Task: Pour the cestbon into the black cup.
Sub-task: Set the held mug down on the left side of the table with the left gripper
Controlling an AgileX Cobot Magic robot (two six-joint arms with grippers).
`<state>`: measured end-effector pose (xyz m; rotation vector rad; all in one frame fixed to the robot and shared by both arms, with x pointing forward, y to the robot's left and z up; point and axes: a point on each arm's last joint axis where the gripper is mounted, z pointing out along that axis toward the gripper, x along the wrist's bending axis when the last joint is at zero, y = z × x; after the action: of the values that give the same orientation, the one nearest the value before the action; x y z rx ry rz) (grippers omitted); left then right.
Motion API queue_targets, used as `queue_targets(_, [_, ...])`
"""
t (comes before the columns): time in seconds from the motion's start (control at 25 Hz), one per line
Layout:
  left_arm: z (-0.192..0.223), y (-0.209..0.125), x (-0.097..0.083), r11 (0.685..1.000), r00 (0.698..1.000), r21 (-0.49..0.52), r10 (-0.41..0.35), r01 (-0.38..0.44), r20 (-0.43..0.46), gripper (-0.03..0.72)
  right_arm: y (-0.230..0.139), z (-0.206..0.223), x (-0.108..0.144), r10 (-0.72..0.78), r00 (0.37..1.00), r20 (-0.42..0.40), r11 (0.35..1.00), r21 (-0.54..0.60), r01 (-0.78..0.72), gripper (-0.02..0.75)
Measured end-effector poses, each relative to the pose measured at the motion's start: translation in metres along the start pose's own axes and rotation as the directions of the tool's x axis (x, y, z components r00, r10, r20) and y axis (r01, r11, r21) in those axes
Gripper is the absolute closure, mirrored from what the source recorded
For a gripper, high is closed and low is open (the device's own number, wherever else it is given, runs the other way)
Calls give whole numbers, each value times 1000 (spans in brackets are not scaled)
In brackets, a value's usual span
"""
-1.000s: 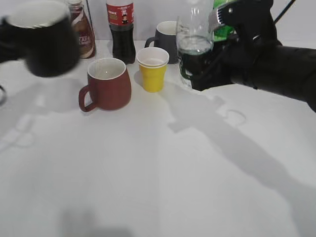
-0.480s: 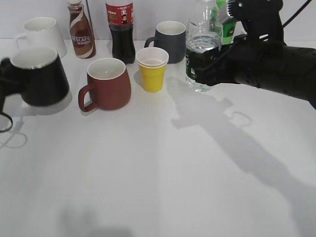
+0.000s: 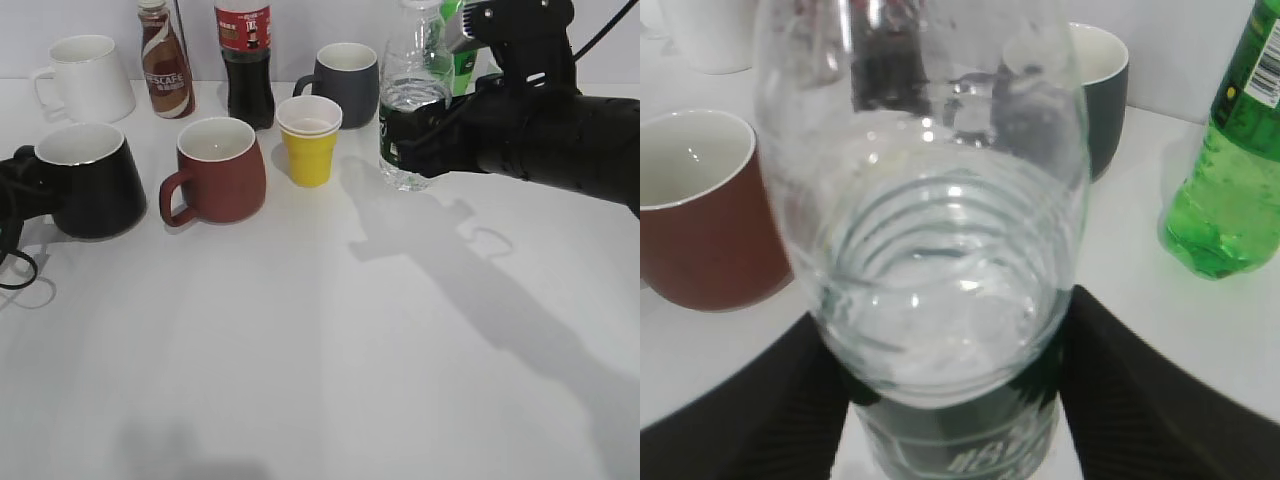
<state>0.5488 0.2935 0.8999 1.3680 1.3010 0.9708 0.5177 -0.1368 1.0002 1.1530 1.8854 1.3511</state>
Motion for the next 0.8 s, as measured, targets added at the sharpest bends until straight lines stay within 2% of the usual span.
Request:
queue_targets(0.16, [0,0,0,1000,1000,0,1,-1,2,637,0,0,0,1,1000,0,1000,0,-1,290])
queue_targets(0.44, [0,2,-1,1000,1000,-22,-2,2,9,517,0,0,0,1,1000,0,1000,0,-1,290])
queue_targets(0.8, [-12,-5,-2,1000,1000,-11,-4,4,12,449,0,0,0,1,1000,0,1000,0,-1,290])
